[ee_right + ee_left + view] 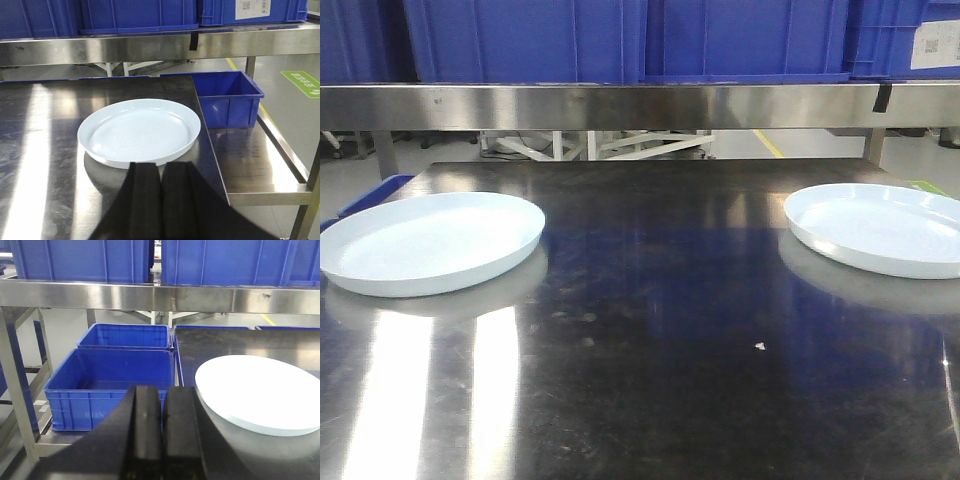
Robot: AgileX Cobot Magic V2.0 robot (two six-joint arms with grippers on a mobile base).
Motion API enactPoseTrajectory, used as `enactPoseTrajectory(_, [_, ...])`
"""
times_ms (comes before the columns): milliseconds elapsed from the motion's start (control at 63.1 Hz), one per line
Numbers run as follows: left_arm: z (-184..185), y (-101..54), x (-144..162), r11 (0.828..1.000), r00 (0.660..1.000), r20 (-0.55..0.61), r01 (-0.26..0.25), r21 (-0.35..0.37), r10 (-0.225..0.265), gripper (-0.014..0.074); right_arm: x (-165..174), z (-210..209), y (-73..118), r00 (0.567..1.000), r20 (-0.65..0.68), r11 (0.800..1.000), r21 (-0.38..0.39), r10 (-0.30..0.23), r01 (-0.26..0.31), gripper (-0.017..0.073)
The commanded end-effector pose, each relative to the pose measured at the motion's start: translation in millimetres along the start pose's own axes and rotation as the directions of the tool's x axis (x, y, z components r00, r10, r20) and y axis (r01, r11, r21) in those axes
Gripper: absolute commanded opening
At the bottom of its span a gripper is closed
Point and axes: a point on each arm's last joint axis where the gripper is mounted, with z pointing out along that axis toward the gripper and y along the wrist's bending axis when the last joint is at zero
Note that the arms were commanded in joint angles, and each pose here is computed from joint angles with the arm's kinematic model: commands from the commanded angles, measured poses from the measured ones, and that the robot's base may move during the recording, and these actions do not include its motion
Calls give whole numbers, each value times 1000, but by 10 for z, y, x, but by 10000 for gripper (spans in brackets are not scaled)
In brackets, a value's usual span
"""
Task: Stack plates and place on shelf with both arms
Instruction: 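Move the left gripper down toward the rim of the plate near it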
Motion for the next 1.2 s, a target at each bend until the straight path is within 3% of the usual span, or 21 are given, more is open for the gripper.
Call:
enactPoseTrajectory(0, [-4,-2,-10,1000,996,84,3,6,-4,84,-145,-33,0,992,127,1000,8,-11,10,56])
enactPoseTrajectory(475, [-4,-3,-15,1000,996,90,5,6,-6,84,-145,-33,0,992,127,1000,8,-11,10,56])
enactPoseTrajectory(745, [-35,-15,-182,1000,962,274,2,21,-8,84,-145,-33,0,992,127,1000,8,-11,10,56])
enactPoseTrajectory(888, [-113,-33,-520,1000,905,426,0,32,-14,88,-145,-33,0,992,127,1000,8,-11,10,56])
enactPoseTrajectory(1014, [-90,-63,-981,998,919,392,-61,12,52,90,-145,-33,0,992,127,1000,8,-11,10,56])
enactPoseTrajectory(1189, [179,-81,-1626,999,971,235,-49,1,47,88,-145,-33,0,992,127,1000,8,-11,10,56])
